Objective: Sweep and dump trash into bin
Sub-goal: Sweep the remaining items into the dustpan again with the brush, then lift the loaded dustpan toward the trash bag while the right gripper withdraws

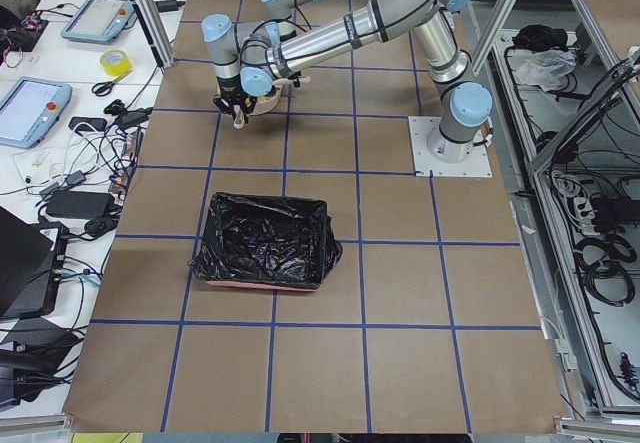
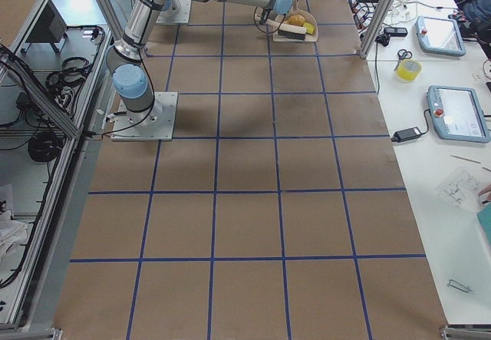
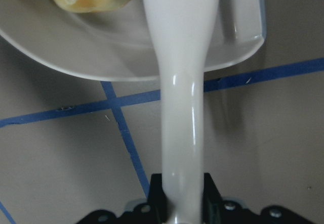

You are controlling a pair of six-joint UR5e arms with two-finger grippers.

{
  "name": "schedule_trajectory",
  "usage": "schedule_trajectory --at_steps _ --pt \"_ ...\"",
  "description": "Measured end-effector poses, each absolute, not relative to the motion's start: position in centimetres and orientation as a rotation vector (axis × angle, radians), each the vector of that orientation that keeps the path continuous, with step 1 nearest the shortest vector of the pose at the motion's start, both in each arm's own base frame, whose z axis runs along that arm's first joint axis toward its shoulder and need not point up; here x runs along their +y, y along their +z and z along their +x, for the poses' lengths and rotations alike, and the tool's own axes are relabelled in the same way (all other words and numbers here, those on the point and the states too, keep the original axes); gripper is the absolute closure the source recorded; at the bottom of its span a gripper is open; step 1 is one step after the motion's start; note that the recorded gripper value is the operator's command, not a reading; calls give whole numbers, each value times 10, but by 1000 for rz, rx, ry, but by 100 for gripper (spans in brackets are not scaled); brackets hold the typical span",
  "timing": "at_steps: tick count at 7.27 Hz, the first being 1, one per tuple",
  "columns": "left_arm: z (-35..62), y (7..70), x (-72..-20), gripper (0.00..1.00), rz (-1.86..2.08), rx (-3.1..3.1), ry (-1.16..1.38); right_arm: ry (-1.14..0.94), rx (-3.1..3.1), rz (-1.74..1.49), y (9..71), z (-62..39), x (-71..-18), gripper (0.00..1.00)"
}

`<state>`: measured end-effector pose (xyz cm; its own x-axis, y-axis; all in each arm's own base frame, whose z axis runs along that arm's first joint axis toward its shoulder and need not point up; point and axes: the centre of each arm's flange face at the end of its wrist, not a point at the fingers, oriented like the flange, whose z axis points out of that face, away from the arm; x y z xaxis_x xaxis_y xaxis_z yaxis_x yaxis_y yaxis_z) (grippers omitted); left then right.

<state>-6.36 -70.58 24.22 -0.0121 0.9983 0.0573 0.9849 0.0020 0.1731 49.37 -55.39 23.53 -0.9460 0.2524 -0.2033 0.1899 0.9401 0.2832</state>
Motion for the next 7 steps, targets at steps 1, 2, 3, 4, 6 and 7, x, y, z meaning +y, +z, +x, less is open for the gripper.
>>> schedule_trajectory --at_steps 1,2,3,4,6,7 --pt "-63 243 -706 92 2149 2166 247 386 2895 336 234 490 -552 100" --pt "-63 243 -706 92 2149 2168 244 395 2929 345 236 484 -550 100" --pt "-64 244 -705 92 2152 2171 235 403 2959 359 245 475 -548 100" --pt "-64 247 -705 92 2155 2175 219 410 2999 380 258 461 -546 100" --pt "-60 254 -704 93 2150 2184 199 393 3064 427 293 407 -555 100" --pt "-56 257 -704 93 2147 2191 183 369 3090 399 307 369 -559 100"
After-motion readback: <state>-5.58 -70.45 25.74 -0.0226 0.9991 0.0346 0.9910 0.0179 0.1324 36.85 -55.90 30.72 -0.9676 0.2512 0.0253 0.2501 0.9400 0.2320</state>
